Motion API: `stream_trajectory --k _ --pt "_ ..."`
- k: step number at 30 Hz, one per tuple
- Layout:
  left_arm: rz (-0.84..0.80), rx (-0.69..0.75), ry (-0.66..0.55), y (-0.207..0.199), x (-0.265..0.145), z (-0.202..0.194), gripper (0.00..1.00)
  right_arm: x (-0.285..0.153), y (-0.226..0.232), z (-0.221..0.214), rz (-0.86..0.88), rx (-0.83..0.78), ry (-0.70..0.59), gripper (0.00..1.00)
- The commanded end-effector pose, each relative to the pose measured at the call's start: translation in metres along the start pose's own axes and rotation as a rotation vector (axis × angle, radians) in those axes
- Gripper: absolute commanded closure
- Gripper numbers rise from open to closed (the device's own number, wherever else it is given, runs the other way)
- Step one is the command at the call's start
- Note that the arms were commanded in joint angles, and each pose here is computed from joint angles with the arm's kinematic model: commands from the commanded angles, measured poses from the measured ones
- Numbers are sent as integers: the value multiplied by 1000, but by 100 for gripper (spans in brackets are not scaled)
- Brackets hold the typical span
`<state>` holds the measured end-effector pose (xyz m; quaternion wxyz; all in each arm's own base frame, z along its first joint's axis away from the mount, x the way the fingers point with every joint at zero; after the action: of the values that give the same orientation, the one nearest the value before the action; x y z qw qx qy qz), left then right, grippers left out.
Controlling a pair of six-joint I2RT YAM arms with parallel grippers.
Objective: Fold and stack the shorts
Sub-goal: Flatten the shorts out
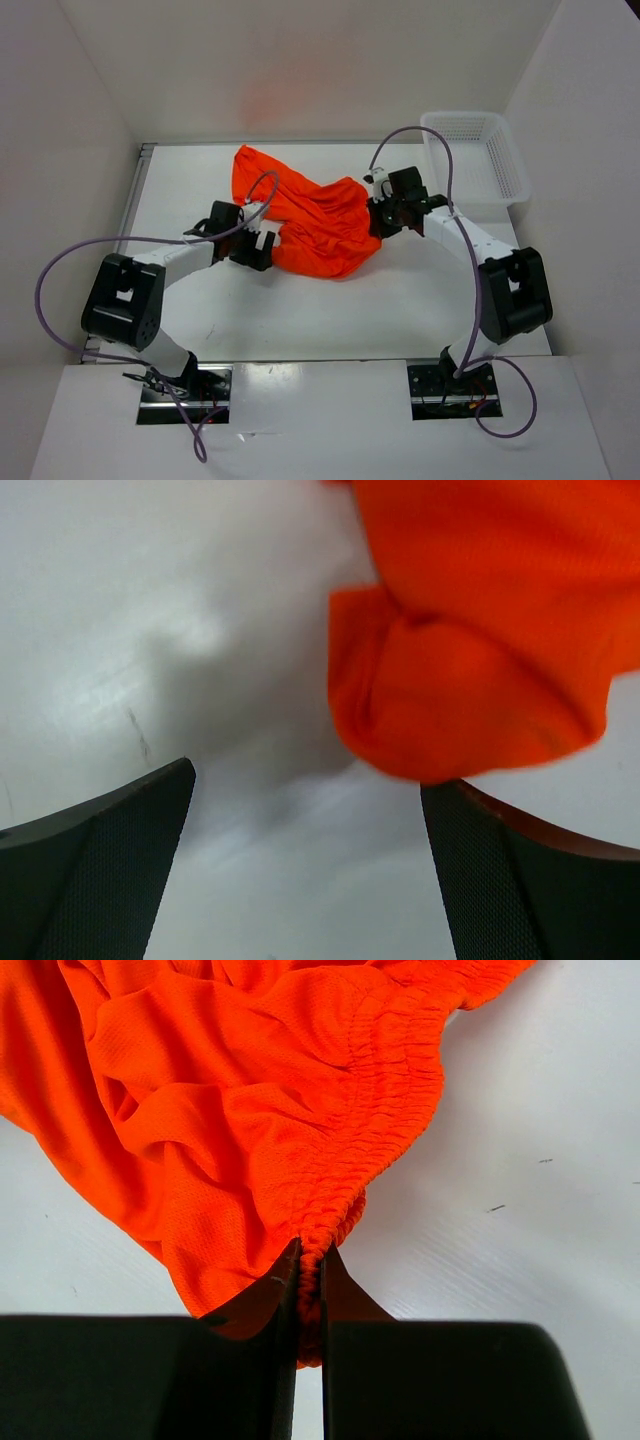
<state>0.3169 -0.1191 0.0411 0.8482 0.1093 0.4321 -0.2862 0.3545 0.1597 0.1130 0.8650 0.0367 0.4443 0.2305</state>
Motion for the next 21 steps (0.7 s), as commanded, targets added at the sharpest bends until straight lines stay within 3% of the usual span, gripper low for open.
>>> stream_trajectory --k 1,7,9,10,11,14,17,18,19,20,21 --pt "103 123 -233 4 19 54 0 -13 1 2 6 -29 -30 100" --pt "96 159 -260 -7 35 55 0 -14 1 -4 6 -29 -30 100" --pt "54 158 -238 -14 39 46 5 -14 1 -4 6 -29 -30 100" --pt "16 165 -234 -23 40 44 13 -14 1 -4 6 -20 -30 100" --pt "7 167 -236 -24 41 46 47 -15 2 1 7 -22 -41 100" --pt "12 162 -219 -22 40 48 100 -16 2 9 0 -17 -55 100" --pt "153 142 -219 5 30 60 100 -19 9 44 10 8 -118 100" --pt "210 127 -245 21 21 72 100 -32 13 82 16 16 -201 100" --pt "340 88 -335 62 -6 113 100 -38 10 107 8 38 -255 100" --pt "393 64 -352 82 -23 131 100 -32 10 123 5 79 -272 100" --pt "444 46 -393 102 -44 154 100 -57 13 175 8 80 -394 100"
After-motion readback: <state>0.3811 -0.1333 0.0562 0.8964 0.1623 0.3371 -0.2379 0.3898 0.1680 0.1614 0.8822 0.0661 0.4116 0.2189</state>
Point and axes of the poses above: each gripper's point midway between its finger pads, its own x axis out along the fingers, its own y axis along the line the jaws close on, z = x × y, the point moved 1 cm from there along -x, back along the fingers, and after that the axes turned 12 degrees about x, right-handed, at the moved point
